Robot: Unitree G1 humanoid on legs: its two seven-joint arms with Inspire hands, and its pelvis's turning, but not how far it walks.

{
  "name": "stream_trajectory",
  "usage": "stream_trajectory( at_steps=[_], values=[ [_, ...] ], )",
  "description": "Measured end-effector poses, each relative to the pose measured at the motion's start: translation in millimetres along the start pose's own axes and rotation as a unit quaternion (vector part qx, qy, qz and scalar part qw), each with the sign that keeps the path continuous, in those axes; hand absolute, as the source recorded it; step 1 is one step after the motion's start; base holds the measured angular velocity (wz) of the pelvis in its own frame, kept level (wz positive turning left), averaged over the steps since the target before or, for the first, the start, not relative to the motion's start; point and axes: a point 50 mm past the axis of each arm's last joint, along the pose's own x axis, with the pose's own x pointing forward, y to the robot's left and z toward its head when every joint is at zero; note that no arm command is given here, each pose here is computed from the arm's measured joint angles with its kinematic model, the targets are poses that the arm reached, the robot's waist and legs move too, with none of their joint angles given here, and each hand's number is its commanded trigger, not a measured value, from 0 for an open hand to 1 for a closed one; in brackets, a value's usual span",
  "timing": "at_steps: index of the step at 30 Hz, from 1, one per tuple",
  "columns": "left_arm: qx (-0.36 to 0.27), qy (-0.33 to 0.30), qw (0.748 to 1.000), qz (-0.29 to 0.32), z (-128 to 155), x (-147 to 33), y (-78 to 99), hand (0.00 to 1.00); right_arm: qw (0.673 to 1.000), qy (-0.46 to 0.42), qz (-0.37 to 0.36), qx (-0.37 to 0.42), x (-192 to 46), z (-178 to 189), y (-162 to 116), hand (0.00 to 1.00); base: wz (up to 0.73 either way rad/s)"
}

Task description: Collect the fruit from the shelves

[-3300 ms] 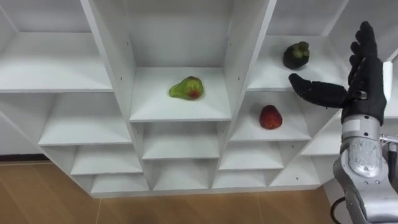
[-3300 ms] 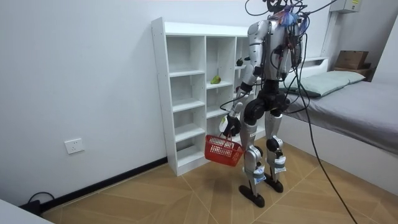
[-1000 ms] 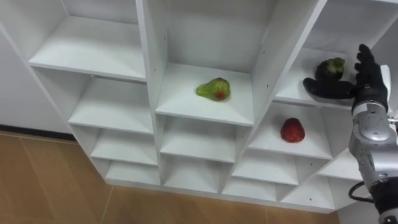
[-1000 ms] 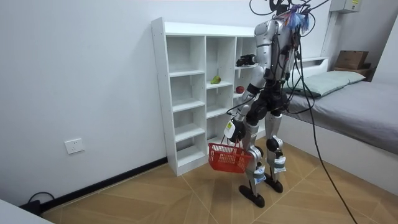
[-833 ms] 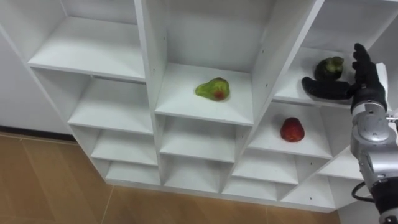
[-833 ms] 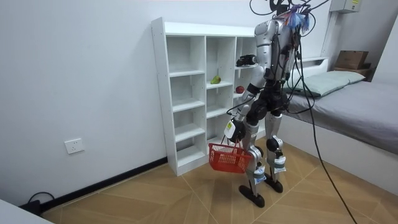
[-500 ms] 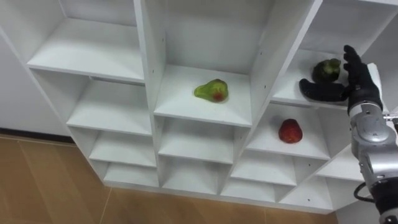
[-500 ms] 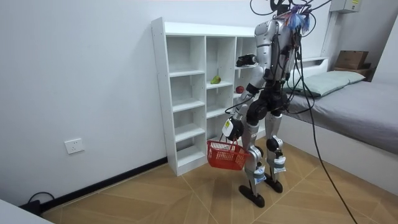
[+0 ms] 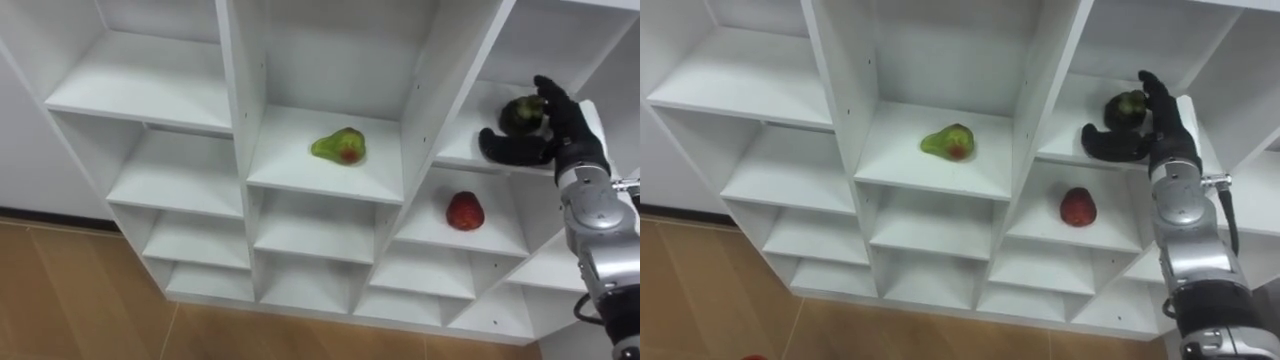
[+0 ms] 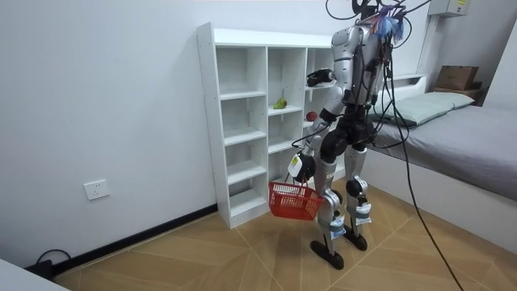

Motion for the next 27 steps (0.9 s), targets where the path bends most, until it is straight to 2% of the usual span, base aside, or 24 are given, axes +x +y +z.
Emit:
stream_trajectory(
  at_steps=[11,27],
  values=[
    [0.002,-0.001,1.0,0.002,0.9,0.2,0.8,1.0,1.0,-0.005,-0.007,-0.002,2.6,4.4,-2.8,1.0,0.0],
    [0.013,-0.005,1.0,0.002,2.7,0.2,-0.2,1.0,1.0,-0.008,0.019,0.004,2.6,6.0,4.3,1.0,0.0]
  ],
)
